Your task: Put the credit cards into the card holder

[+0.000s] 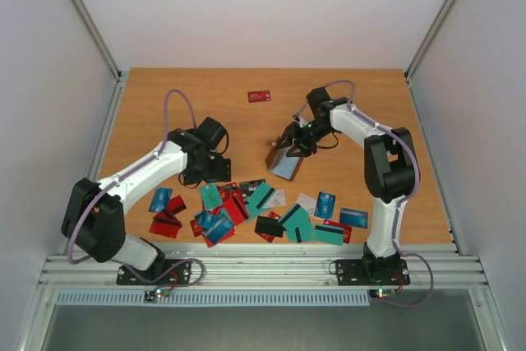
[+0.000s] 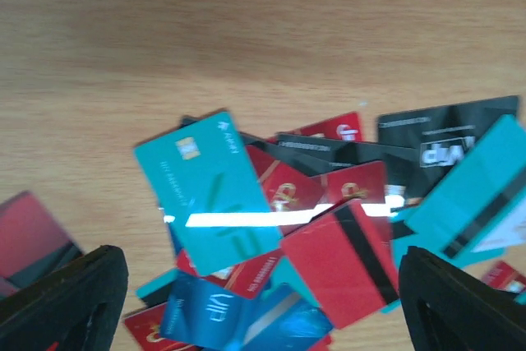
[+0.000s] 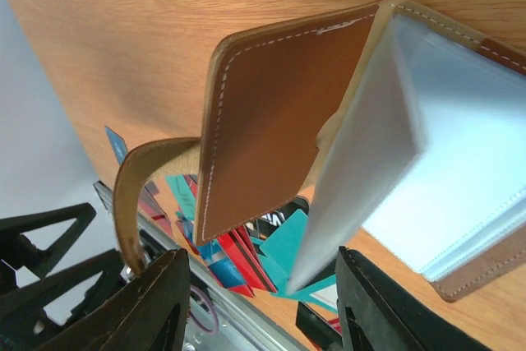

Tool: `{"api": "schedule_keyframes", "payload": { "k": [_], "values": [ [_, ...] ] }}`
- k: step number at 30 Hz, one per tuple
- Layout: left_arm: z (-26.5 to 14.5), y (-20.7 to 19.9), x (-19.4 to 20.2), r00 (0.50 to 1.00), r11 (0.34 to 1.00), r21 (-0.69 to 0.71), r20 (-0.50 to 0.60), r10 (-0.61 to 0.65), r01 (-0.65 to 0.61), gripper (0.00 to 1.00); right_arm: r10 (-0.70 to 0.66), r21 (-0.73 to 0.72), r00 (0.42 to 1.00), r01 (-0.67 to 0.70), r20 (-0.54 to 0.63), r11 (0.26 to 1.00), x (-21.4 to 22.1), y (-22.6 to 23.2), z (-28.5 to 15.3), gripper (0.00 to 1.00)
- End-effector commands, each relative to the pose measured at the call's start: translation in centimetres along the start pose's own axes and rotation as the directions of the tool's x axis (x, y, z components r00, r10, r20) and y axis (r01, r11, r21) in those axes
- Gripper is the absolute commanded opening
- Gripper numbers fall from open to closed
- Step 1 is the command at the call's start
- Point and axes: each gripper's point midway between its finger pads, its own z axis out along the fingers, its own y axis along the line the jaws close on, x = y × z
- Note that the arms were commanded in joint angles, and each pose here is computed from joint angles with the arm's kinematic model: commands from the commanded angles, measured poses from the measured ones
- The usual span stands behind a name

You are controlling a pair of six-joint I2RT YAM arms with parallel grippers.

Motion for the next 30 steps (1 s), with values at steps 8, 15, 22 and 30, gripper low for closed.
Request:
{"api": "schedule_keyframes", "payload": {
  "k": [8, 15, 22, 30],
  "values": [
    [1.1, 4.2, -0.7, 0.95, 0.918, -0.247, 0.041, -0.311, 0.311, 0.99, -0.076, 0.038, 0.996, 0.074, 0.051, 0.997, 1.3, 1.0, -2.4, 0.52],
    [3.3, 4.5, -0.4, 0.909, 0.886, -0.235, -0.018, -0.416, 0.4, 0.99, -0.068, 0.038, 0.997, 0.066, 0.045, 0.997, 1.7, 0.4, -2.1, 0.52],
    [5.7, 3.8, 0.2, 0.897, 0.893, -0.192, -0.1, -0.432, 0.408, 0.99, -0.066, 0.04, 0.997, 0.064, 0.045, 0.997, 1.7, 0.2, -1.9, 0.52],
    [7.6, 4.1, 1.4, 0.886, 0.893, -0.193, -0.154, -0.436, 0.406, 0.92, -0.054, 0.039, 0.998, 0.053, 0.04, 0.998, 1.5, -0.3, -1.8, 0.52]
  ]
}}
